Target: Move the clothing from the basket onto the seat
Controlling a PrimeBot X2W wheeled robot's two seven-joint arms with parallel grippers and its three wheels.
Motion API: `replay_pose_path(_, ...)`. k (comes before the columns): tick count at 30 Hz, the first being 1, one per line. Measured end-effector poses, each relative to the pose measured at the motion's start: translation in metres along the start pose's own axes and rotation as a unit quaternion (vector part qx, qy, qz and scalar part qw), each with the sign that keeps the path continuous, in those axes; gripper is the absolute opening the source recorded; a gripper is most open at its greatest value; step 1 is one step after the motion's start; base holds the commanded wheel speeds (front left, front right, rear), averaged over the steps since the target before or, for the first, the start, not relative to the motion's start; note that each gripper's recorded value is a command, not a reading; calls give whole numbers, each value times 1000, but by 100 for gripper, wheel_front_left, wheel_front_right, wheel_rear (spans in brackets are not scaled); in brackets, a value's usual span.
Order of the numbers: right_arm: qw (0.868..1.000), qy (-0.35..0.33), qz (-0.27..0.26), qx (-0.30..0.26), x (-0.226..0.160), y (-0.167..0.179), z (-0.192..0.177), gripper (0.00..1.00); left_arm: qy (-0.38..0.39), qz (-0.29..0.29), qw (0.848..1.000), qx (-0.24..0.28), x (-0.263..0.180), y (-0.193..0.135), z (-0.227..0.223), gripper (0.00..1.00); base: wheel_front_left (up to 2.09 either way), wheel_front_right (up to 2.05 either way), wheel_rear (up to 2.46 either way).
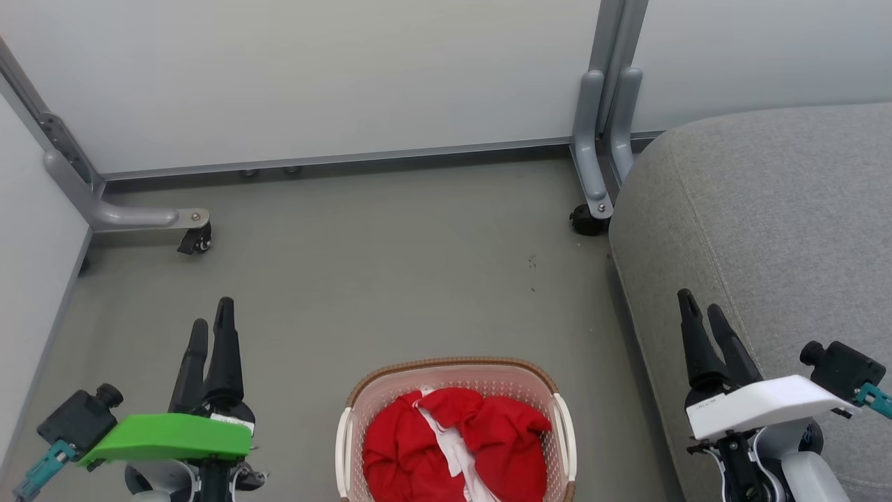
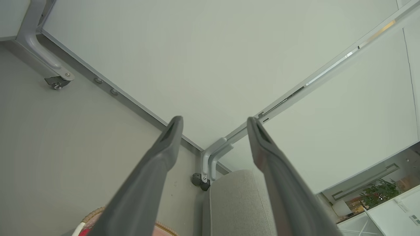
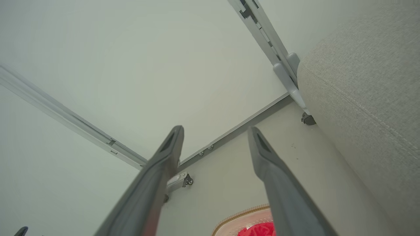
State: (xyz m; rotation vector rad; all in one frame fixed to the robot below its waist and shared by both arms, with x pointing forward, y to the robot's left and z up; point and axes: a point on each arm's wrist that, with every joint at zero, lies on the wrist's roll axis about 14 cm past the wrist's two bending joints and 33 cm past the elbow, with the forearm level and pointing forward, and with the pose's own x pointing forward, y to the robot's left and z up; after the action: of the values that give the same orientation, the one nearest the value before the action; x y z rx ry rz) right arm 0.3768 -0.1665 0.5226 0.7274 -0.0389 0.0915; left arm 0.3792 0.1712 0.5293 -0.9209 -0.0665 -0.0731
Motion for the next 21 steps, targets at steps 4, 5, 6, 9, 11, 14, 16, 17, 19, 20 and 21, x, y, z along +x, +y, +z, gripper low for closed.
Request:
replay_pose_path(4,1000,2,2,-29,-3,0,-3,100,3,-5,999,36,-1,-2,-2,100,0,0,0)
replay_pose_path(5,999,3,3,-37,-4,0,-4,100,4,-7,999,44,-2,-2,-3,100,0,0,0)
replay_pose_path(6,999,3,4,-43,-4,1,-4,100,5,-7,999,54,-2,-2,-4,100,0,0,0)
replay_pose_path(9,998,4,7,-63,-5,2,-5,100,9,-9,997,79,-4,-1,-7,100,0,0,0)
replay_pose_path(11,997,6,9,-76,-5,3,-6,100,13,-9,995,96,-5,-1,-9,100,0,0,0)
replay_pose_path(14,995,9,12,-95,-6,4,-8,100,13,-12,993,115,-5,-1,-10,100,0,0,0)
replay_pose_path(16,994,13,13,-108,-6,4,-10,100,14,-14,991,130,-6,-2,-11,100,0,0,0)
replay_pose_path(17,993,14,14,-113,-7,4,-10,100,15,-15,991,134,-6,-2,-12,100,0,0,0)
replay_pose_path(19,992,16,17,-125,-7,5,-11,100,16,-16,988,150,-6,-1,-13,100,0,0,0)
replay_pose_path(20,991,17,17,-130,-8,5,-12,100,17,-16,987,157,-7,-1,-14,100,0,0,0)
replay_pose_path(21,991,17,18,-135,-8,5,-13,100,19,-16,987,162,-8,0,-15,100,0,0,0)
